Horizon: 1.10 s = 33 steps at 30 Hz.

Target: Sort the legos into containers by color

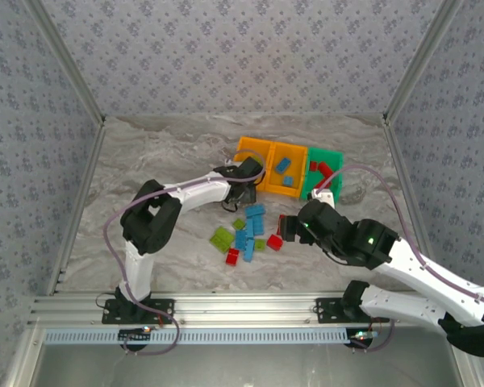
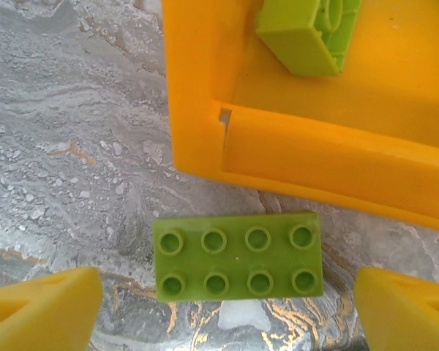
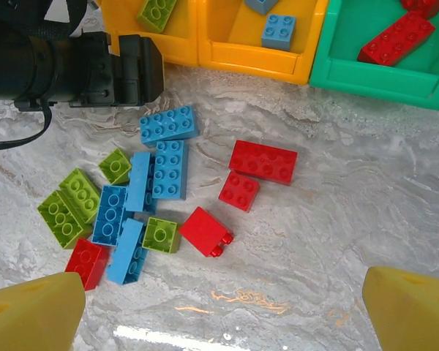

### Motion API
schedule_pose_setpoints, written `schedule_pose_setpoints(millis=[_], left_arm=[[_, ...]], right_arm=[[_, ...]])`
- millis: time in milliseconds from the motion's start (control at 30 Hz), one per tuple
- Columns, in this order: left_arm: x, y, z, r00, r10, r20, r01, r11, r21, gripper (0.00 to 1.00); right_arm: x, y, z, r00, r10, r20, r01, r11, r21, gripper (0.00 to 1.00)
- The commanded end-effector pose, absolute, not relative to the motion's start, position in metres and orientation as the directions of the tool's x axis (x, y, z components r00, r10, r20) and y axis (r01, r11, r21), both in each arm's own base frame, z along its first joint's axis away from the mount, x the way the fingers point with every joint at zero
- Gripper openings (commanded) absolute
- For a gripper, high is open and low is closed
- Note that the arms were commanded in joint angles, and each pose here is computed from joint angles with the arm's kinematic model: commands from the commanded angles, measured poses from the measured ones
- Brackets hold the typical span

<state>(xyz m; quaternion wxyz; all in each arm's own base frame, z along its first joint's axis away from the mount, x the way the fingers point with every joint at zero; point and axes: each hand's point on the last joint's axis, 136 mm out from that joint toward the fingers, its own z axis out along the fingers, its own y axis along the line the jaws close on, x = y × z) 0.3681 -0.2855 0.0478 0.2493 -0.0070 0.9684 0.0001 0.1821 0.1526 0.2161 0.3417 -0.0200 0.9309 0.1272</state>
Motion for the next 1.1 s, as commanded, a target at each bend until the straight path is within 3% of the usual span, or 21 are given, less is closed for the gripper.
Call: schedule_pose_setpoints(millis=[0,300,500,633,867,1067], left_arm=[[0.373,-0.294,0.044,-0.887,-0.031,-0.460,-0.018,0.999,-0.033,0.89],[0.362,-0.285,0.016,-0.911,-0.030,-0.411,-0.039,0.999,0.014,0.80],[0.351,-0.281,0.001,-0.924,-0.035,-0.380,-0.041,0.999,0.007,0.65],[0.345,-0.278,0.008,-0.922,-0.039,-0.385,-0.037,0.999,-0.012,0.60],[0.333,-0.285,0.080,-0.875,-0.021,-0.484,0.025,0.996,-0.088,0.59],[0.347,-0.297,0.155,-0.790,-0.031,-0.612,0.076,0.986,-0.148,0.59]], right_arm=[[0.183,0.144,0.226,-0.746,0.074,-0.661,-0.093,0.972,0.214,1.00],[0.182,0.150,0.226,-0.752,0.071,-0.655,-0.102,0.970,0.222,1.00],[0.183,0.161,0.232,-0.751,0.058,-0.657,-0.133,0.962,0.237,1.00],[0.180,0.184,0.235,-0.767,0.027,-0.641,-0.209,0.934,0.290,1.00],[0.179,0.206,0.256,-0.757,0.060,-0.651,-0.277,0.873,0.402,1.00],[0.180,0.193,0.263,-0.744,0.091,-0.662,-0.250,0.881,0.401,1.00]])
